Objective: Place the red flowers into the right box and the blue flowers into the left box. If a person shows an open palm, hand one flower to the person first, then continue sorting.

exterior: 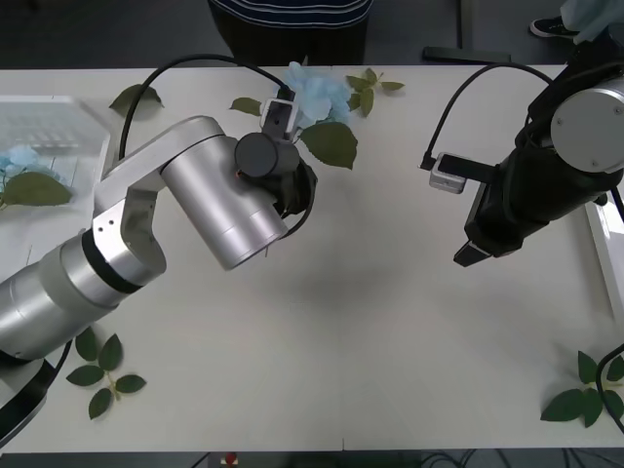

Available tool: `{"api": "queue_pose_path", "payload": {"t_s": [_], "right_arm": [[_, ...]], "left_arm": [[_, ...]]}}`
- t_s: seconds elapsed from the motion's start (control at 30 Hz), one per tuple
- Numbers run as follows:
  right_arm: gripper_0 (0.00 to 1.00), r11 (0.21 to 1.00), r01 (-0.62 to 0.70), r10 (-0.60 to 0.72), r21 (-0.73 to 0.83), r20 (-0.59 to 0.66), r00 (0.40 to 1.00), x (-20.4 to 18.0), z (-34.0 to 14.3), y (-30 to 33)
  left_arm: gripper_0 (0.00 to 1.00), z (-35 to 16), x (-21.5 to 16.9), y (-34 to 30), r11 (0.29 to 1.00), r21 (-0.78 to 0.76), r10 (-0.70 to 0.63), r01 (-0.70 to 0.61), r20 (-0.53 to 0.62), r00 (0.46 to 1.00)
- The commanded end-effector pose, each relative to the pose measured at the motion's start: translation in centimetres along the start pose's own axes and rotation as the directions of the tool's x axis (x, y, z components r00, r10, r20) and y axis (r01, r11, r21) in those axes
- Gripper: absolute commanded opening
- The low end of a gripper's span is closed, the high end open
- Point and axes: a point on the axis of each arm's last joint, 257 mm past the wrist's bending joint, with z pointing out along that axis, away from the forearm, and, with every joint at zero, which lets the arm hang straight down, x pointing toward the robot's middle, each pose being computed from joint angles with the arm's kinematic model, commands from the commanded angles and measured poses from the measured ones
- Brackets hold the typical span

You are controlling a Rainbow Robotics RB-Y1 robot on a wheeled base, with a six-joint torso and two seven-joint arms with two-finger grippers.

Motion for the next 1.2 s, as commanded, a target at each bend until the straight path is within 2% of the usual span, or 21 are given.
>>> {"api": "queue_pose_path", "payload": {"t_s": [0.03, 0.3, 0.4, 0.77, 0.97, 1.2], "right_arm": [[1.0, 0.998, 0.055, -0.055, 0.025, 0.009, 0.998, -0.4, -0.8, -0.6], [1.0, 0.998, 0.055, -0.055, 0.025, 0.009, 0.998, -0.4, -0.8, -0.6], [1.0, 0.998, 0.055, -0.055, 0.025, 0.009, 0.998, -0.4, -0.8, -0.6], [1.0, 0.998, 0.055, -0.055, 0.025, 0.009, 0.998, -0.4, -0.8, -0.6], [1.0, 0.998, 0.055, -0.055, 0.025, 0.009, 0.998, -0.4, -0.8, -0.6], [1.0, 0.998, 0.055, -0.055, 0.025, 0.009, 0.998, -0.4, -0.8, -0.6]], "left_arm": [[0.0, -4.2, -2.4, -2.3, 0.997, 0.046, 0.051, -0.057, 0.122, 0.991], [0.0, -9.0, -8.0, -5.1, 0.988, 0.13, 0.031, -0.084, 0.362, 0.932], [0.0, -9.6, -10.4, -5.8, 0.98, 0.192, -0.048, -0.042, 0.437, 0.898], [0.0, -9.5, -18.9, -4.5, 0.946, 0.296, -0.282, 0.134, 0.545, 0.789], [0.0, -9.2, -23.6, -3.5, 0.934, 0.303, -0.335, 0.186, 0.572, 0.749], [0.0, -8.7, -28.9, -1.6, 0.935, 0.303, -0.34, 0.182, 0.633, 0.695]]}}
